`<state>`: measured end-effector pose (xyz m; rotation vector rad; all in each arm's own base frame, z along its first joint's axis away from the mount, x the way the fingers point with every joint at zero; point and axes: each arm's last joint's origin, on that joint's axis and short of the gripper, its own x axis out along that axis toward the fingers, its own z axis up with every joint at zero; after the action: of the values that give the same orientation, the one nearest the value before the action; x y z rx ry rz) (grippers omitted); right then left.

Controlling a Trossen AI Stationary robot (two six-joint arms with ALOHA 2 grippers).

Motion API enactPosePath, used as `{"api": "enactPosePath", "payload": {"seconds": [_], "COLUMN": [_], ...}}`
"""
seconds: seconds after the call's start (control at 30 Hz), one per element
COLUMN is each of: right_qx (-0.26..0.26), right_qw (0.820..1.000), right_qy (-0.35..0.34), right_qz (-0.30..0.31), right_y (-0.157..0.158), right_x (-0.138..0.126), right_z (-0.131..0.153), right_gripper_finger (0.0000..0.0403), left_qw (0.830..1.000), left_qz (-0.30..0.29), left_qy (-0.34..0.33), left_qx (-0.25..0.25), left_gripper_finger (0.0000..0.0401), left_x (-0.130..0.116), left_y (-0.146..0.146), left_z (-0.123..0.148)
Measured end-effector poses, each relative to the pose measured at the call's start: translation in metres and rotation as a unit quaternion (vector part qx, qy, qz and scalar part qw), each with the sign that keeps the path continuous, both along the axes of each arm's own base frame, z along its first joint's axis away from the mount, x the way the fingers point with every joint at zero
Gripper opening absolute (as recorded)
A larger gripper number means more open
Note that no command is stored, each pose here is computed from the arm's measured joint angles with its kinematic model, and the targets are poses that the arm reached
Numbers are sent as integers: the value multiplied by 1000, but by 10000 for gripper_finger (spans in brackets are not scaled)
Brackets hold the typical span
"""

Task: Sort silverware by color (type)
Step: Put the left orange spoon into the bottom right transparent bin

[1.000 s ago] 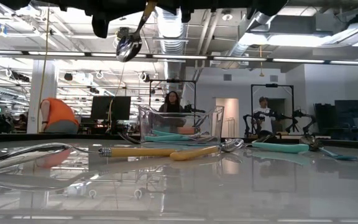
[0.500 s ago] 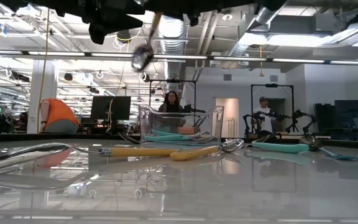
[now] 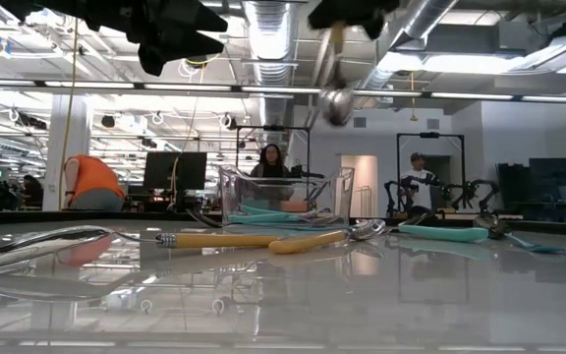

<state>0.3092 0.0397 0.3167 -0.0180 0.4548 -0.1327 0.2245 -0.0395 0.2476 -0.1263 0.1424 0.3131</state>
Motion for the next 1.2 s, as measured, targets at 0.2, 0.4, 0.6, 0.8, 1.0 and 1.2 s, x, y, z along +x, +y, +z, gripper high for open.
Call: {"api": "enactPosePath", "payload": {"seconds": [0.2, 0.4, 0.6, 0.8, 1.0, 1.2], "right_qx": [49, 98, 184, 242, 283, 317], "right_qw": [998, 993, 981, 965, 950, 931], "right_qy": [2, -4, 46, 97, 131, 171], "right_qz": [32, 63, 48, 16, -14, -52], "right_y": [29, 56, 79, 91, 96, 100], "right_x": [-29, -43, -58, -73, -87, -102], "right_z": [16, 21, 16, 24, 44, 51], "right_gripper_finger": [45, 45, 45, 45, 45, 45], "left_qw": [1000, 1000, 1000, 1000, 1000, 1000], "left_qz": [0, 0, 0, -1, -1, -1], "left_qy": [8, 10, 10, 12, 12, 13], "left_qx": [2, 2, 2, 8, 8, 11], "left_gripper_finger": [190, 190, 190, 190, 190, 190], "left_x": [0, 0, 0, 0, 0, 0], "left_y": [0, 0, 0, 0, 0, 0], "left_z": [-1, -2, -2, -2, -2, -2]}}
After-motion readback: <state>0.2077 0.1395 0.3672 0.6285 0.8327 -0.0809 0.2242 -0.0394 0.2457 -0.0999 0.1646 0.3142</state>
